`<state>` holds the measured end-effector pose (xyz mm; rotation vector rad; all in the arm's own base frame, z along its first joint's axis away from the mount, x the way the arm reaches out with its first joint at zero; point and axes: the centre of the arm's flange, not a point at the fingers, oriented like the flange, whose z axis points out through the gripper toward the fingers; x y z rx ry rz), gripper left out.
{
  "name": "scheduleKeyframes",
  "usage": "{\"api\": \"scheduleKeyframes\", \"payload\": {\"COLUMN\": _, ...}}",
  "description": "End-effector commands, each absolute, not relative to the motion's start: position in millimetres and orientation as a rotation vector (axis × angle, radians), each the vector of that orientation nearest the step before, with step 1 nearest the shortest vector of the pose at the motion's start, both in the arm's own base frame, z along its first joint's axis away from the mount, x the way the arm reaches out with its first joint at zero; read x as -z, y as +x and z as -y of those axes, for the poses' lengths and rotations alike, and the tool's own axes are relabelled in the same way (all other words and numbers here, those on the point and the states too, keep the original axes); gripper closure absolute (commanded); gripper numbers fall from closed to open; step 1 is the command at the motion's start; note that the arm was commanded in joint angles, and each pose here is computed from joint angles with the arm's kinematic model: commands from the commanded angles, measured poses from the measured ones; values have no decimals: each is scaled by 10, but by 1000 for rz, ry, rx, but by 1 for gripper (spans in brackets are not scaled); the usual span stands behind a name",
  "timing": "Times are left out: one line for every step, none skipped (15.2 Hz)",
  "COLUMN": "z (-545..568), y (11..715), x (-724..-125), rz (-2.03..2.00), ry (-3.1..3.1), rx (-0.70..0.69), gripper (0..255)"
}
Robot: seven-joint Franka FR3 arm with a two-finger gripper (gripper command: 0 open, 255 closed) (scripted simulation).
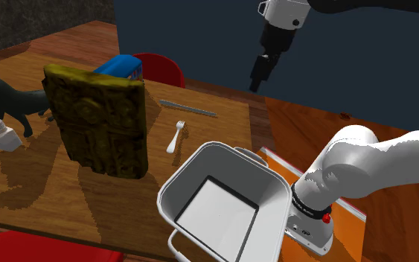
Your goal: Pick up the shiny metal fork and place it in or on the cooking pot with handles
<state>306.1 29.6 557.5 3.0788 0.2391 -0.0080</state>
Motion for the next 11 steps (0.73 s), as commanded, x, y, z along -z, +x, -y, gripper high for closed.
{"api": "scheduleKeyframes", "payload": {"z": -296, "y": 3061, "x": -5575, "rz": -239, "ry": 3079, "rx": 8, "gripper": 0}}
{"api": "scheduleKeyframes", "payload": {"z": -379, "y": 3110, "x": -5487, "rz": -169, "ry": 3089, "rx": 16, "gripper": 0}}
{"api": "scheduleKeyframes", "payload": {"z": -459, "y": 3162, "x": -5399, "rz": -99, "ry": 3097, "rx": 25, "gripper": 0}}
{"api": "scheduleKeyframes", "payload": {"z": -538, "y": 3218, "x": -5312, "rz": -28, "ry": 3104, "rx": 33, "gripper": 0}}
{"api": "scheduleKeyframes", "payload": {"z": -614, "y": 3276, "x": -5224, "rz": 43, "ry": 3109, "rx": 41, "gripper": 0}}
{"api": "scheduleKeyframes", "payload": {"z": -688, "y": 3338, "x": -5137, "rz": 114, "ry": 3113, "rx": 50, "gripper": 0}}
{"api": "scheduleKeyframes", "payload": {"z": -759, "y": 3403, "x": -5050, "rz": 185, "ry": 3115, "rx": 58, "gripper": 0}}
{"api": "scheduleKeyframes", "payload": {"z": -828, "y": 3470, "x": -4962, "rz": 257, "ry": 3115, "rx": 66, "gripper": 0}}
{"api": "scheduleKeyframes", "payload": {"z": -894, "y": 3540, "x": -4875, "rz": 328, "ry": 3114, "rx": 75, "gripper": 0}}
{"api": "scheduleKeyframes", "payload": {"z": -958, "y": 3613, "x": -4788, "rz": 400, "ry": 3111, "rx": 83, "gripper": 0}}
{"api": "scheduleKeyframes", "payload": {"z": -1018, "y": 3688, "x": -4700, "rz": 472, "ry": 3106, "rx": 91, "gripper": 0}}
